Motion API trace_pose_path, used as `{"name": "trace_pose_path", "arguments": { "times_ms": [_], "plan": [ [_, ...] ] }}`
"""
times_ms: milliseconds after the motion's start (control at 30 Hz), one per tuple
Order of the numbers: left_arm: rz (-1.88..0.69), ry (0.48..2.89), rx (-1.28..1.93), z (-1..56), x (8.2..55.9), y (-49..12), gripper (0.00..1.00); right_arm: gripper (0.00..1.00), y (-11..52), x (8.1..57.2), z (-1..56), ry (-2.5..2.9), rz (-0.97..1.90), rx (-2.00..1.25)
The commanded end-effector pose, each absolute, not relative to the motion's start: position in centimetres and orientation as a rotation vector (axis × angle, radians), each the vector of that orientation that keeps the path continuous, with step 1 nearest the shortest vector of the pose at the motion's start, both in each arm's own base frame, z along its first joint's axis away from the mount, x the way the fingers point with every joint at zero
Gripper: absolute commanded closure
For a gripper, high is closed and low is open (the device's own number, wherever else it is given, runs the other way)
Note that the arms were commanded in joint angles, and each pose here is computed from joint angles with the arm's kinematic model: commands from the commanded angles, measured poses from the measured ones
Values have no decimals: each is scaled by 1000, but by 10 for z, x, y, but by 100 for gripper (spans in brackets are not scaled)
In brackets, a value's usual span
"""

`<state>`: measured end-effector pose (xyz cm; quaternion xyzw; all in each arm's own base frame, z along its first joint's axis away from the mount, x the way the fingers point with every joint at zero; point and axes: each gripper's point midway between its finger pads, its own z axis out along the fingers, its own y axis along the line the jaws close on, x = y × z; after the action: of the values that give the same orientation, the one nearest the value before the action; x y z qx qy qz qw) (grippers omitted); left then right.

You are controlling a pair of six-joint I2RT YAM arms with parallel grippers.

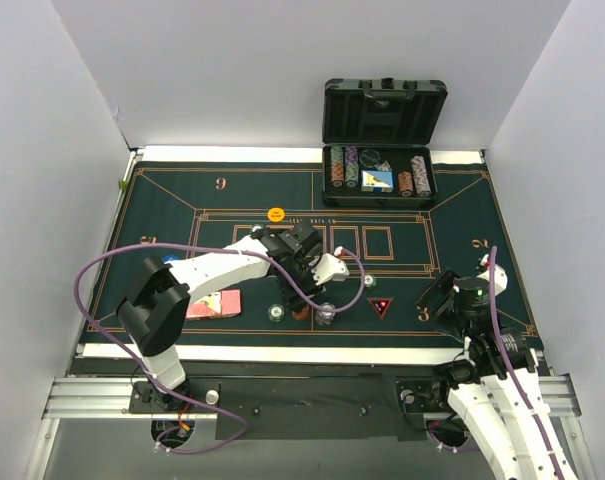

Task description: Distribute texas hold em gaming equipment

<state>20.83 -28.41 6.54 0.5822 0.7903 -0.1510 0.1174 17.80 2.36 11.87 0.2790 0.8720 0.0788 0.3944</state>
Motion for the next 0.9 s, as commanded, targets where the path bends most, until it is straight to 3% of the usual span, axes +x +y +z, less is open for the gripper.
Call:
{"name": "trace_pose_path", "arguments": {
  "times_ms": [0,167,433,867],
  "plan": [
    [-480,2213,1662,111,217,-290,63,27,23,179,118,2217,191,700],
    [-461,2225,1624,119,227,-276,63,27,23,179,118,2217,192,696],
    [-379,2336,1383,119,283,-205,64,27,23,179,118,2215,196,697],
    [-208,2480,1075,77,350,-101,70,27,24,179,118,2215,199,693]
  ]
}}
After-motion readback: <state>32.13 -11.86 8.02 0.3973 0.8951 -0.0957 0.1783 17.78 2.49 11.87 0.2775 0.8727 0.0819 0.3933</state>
